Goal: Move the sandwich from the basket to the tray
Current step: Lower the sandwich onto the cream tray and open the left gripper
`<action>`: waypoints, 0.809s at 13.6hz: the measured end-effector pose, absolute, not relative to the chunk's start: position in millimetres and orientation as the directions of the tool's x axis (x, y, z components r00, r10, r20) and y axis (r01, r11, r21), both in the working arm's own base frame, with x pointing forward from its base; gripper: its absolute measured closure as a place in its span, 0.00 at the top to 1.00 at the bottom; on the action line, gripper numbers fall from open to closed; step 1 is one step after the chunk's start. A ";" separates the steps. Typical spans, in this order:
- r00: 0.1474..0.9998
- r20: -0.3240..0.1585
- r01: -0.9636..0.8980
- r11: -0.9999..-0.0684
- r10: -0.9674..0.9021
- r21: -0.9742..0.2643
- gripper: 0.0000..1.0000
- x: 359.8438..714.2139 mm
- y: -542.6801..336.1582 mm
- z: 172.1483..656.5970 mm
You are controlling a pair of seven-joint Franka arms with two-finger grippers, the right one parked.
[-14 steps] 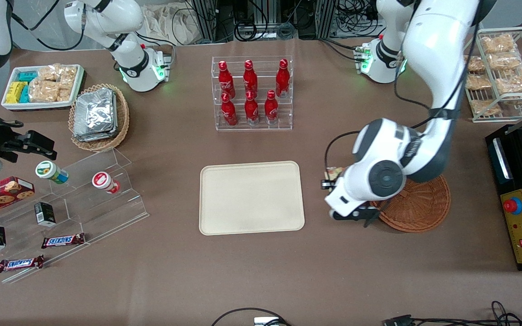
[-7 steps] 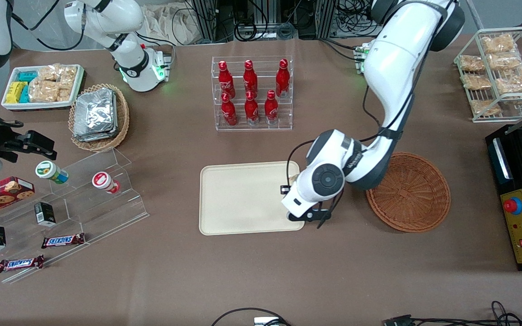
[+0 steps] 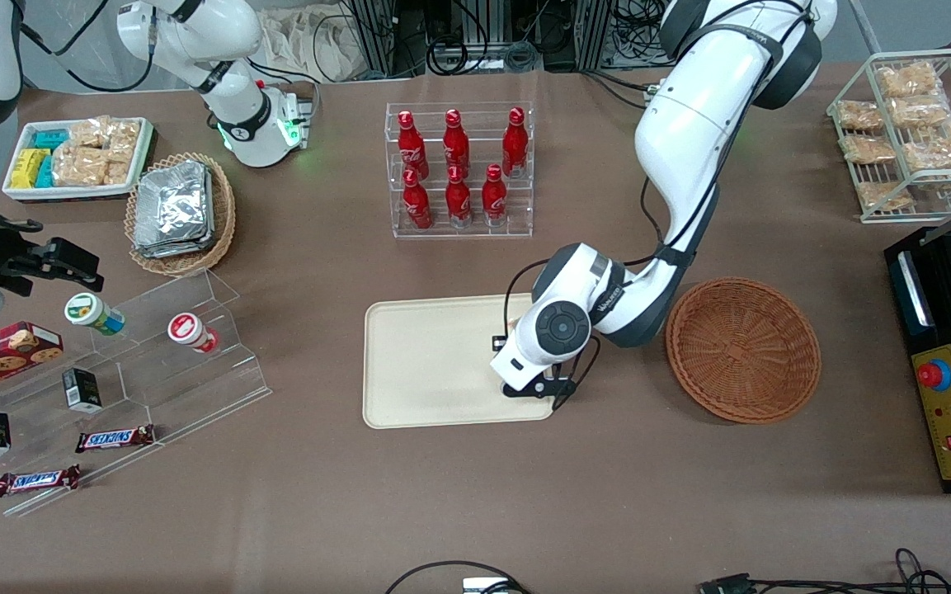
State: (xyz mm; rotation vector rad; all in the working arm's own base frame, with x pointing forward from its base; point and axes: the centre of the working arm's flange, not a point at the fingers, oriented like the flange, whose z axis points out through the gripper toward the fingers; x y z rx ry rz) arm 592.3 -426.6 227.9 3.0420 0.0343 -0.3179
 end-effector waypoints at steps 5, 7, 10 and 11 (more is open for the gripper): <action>0.982 -0.186 0.009 -0.999 -0.001 0.052 0.21 594.2 -423.6 226.6; 0.982 -0.187 0.008 -0.999 -0.001 0.052 0.21 594.0 -423.6 226.0; 0.982 -0.188 0.009 -0.999 -0.001 0.051 0.20 593.8 -423.9 225.4; 0.982 -0.188 0.008 -0.999 -0.002 0.051 0.20 593.6 -424.1 225.3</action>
